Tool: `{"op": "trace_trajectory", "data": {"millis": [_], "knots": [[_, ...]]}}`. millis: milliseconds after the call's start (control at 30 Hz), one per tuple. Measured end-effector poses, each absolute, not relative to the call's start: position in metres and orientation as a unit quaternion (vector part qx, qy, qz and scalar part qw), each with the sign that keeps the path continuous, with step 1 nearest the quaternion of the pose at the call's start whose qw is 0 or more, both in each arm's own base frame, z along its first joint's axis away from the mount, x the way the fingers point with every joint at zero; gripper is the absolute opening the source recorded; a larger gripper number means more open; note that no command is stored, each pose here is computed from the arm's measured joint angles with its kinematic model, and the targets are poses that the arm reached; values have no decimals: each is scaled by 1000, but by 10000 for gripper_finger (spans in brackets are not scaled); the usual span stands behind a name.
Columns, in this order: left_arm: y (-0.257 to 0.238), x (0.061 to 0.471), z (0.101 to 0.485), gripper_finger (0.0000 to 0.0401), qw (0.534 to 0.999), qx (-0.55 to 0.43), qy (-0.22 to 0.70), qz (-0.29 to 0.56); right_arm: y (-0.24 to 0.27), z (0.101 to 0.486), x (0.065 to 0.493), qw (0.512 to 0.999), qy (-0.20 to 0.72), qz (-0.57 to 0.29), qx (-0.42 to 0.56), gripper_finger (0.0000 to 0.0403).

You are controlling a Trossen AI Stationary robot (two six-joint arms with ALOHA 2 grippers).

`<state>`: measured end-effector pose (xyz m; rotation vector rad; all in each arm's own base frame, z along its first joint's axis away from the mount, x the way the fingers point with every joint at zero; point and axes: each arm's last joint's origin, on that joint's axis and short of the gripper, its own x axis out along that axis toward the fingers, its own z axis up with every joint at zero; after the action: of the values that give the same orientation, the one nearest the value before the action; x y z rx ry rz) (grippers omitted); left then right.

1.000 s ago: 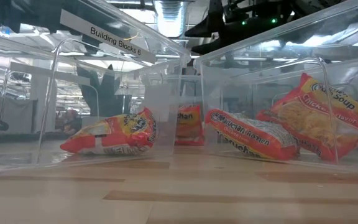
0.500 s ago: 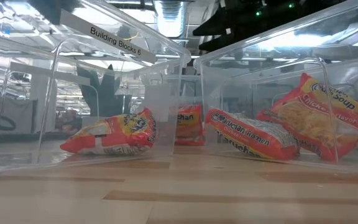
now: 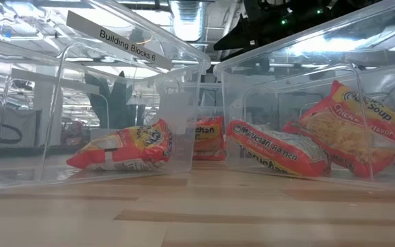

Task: Sort Maruchan noodles
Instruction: Put the noodle pack into the bottom left transparent bin

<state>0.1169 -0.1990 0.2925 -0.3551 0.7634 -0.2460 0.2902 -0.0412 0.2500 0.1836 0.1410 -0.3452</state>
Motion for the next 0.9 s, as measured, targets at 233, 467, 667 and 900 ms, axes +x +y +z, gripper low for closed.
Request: {"op": "trace_trajectory", "data": {"millis": [233,467,667,900], "knots": [[-223,116,262,203,900,-145,406,-62,-42,250,290,976,68,-185,90,286],[-225,118,255,203,905,-124,404,-47,-49,250,289,971,65,-211,89,286],[-226,119,251,203,903,-118,411,-39,-50,250,288,970,68,-214,89,286],[-229,120,244,203,893,-123,432,-32,-50,250,288,970,69,-214,88,286]]}}
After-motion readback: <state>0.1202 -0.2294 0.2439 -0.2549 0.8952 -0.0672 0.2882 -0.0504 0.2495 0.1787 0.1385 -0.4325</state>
